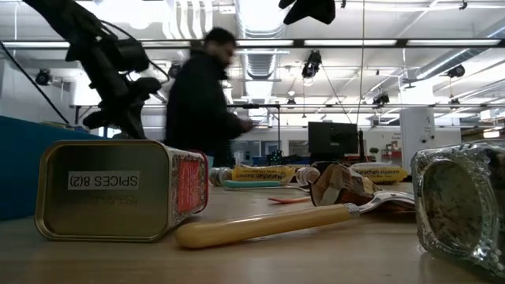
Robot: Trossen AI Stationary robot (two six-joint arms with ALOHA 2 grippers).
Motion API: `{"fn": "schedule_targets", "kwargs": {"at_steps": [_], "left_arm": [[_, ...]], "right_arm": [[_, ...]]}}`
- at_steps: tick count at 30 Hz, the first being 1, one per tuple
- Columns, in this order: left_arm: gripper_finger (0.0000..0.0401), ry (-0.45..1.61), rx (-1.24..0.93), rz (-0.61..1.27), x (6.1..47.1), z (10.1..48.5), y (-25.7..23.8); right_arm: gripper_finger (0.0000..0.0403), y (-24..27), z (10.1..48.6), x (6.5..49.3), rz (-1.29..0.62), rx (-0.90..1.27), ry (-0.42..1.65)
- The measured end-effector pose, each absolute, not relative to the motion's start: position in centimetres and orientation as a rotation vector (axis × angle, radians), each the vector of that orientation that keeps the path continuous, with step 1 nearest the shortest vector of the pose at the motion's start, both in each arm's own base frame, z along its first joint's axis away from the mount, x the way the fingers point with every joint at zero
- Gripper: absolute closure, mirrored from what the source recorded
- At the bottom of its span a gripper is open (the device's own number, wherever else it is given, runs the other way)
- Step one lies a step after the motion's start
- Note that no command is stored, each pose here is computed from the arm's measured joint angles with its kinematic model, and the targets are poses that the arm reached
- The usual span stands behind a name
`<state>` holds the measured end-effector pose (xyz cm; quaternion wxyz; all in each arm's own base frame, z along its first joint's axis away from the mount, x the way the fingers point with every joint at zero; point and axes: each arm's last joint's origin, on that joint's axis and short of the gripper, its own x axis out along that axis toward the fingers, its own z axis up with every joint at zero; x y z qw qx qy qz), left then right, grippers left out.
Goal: Pick & Place Food Item
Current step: Put the black spoon into the green bin
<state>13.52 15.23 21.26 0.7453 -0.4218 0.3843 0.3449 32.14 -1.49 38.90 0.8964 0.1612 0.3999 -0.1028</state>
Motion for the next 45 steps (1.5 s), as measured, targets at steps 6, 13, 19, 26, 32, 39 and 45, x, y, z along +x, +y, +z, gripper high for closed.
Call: {"fn": "schedule_targets", "kwargs": {"at_steps": [6, 13, 19, 26, 32, 39, 45], "left_arm": [[0.0395, 0.960, -0.845, 0.691, 14.6, 21.5, 16.5], [0.0384, 1.024, -0.795, 0.691, 15.1, 21.6, 17.3], [0.0384, 1.130, -0.820, 0.690, 15.0, 20.4, 17.2], [0.0392, 1.160, -0.823, 0.694, 15.0, 20.0, 17.4], [0.0388, 1.204, -0.808, 0.692, 15.1, 19.4, 17.5], [0.0387, 1.255, -0.828, 0.682, 15.2, 18.5, 17.7], [0.0387, 1.293, -0.842, 0.683, 15.5, 17.6, 18.0]], "right_arm": [[0.0230, -1.2, 38.9, 32.1, -0.204, 0.331, 0.830], [0.0230, -1.0, 38.9, 32.2, -0.202, 0.333, 0.831], [0.0230, -1.0, 38.9, 32.2, -0.205, 0.339, 0.831], [0.0230, -1.0, 38.9, 32.2, -0.205, 0.339, 0.830], [0.0230, -1.0, 38.9, 32.2, -0.208, 0.346, 0.830], [0.0230, -1.0, 38.9, 32.2, -0.206, 0.346, 0.830], [0.0230, -1.0, 38.9, 32.2, -0.211, 0.356, 0.829]]}}
